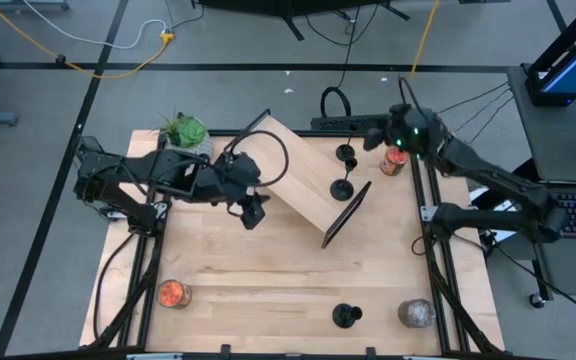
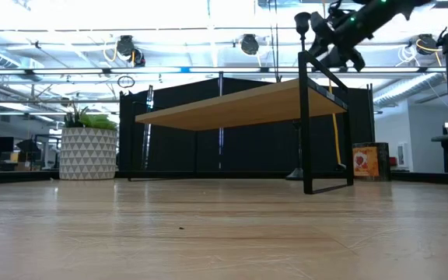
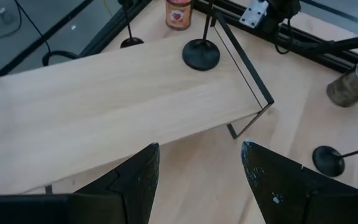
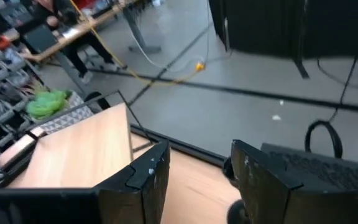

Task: Pick & Place candle stick holders
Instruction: Put the top black candlestick on the shelf

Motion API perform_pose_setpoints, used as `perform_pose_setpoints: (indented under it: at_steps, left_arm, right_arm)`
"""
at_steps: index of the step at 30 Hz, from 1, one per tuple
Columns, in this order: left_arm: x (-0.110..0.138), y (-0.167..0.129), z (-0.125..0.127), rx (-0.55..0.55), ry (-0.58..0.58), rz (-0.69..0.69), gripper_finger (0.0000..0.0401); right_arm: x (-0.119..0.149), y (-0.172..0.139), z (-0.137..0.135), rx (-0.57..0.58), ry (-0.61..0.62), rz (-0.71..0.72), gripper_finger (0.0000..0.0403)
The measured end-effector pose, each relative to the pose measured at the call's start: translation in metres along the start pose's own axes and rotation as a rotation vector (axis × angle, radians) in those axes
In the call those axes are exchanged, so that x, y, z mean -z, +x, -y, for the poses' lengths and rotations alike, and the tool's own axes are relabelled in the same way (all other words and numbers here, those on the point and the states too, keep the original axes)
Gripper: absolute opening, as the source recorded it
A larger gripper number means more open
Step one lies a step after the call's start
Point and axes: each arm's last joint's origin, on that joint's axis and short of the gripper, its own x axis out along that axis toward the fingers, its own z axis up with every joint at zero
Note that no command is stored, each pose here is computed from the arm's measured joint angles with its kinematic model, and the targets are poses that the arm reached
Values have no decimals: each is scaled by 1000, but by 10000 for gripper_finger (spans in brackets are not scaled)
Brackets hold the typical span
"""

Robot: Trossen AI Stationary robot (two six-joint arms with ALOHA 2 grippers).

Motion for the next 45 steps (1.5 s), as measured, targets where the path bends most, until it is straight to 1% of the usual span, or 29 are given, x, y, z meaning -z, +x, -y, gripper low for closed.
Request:
perform_pose_setpoints:
  at_steps: [5,8,11,14,16,17,20,22,25,26,28,30,32,34,36,38,40,45]
  left_arm:
    - [3,0,7,2,17,30,234]
    - [6,13,14,45,37,63,234]
    - [13,25,17,105,55,63,234]
    - [20,37,15,147,35,80,234]
    - [28,45,12,151,36,72,234]
    - [29,47,11,169,25,100,234]
    - [39,43,0,212,2,133,234]
    - [42,40,-5,255,-25,194,234]
    - [59,37,-17,259,-38,210,234]
    - [62,34,-20,272,-54,236,234]
    - [73,31,-29,261,-79,242,234]
    - [80,28,-35,274,-109,265,234]
    - [90,28,-41,271,-121,256,234]
    - [93,26,-44,294,-139,291,234]
    - [100,25,-49,291,-147,290,234]
    - [101,25,-51,304,-161,319,234]
    - [105,26,-55,292,-155,307,234]
    - [103,26,-56,288,-141,318,234]
  right_arm:
    - [-28,10,8,-1,50,-75,164]
    - [-39,19,13,-17,70,-120,164]
    - [-44,29,19,-50,98,-169,164]
    - [-42,40,26,-75,145,-247,164]
    - [-38,49,29,-82,157,-283,164]
    - [-37,54,32,-76,162,-297,164]
    - [-34,62,37,-54,170,-319,164]
    - [-32,65,40,-62,191,-343,164]
    - [-30,66,43,-101,245,-384,164]
    - [-29,66,44,-100,255,-396,164]
    - [-27,65,45,-84,257,-420,164]
    - [-25,64,46,-70,264,-444,164]
    - [-23,63,47,-56,267,-463,164]
    - [-22,63,48,-29,259,-465,164]
    - [-22,64,48,-29,255,-463,164]
    - [-22,65,49,-10,261,-458,164]
    - [-21,67,50,19,258,-456,164]
    - [-17,74,52,30,262,-473,164]
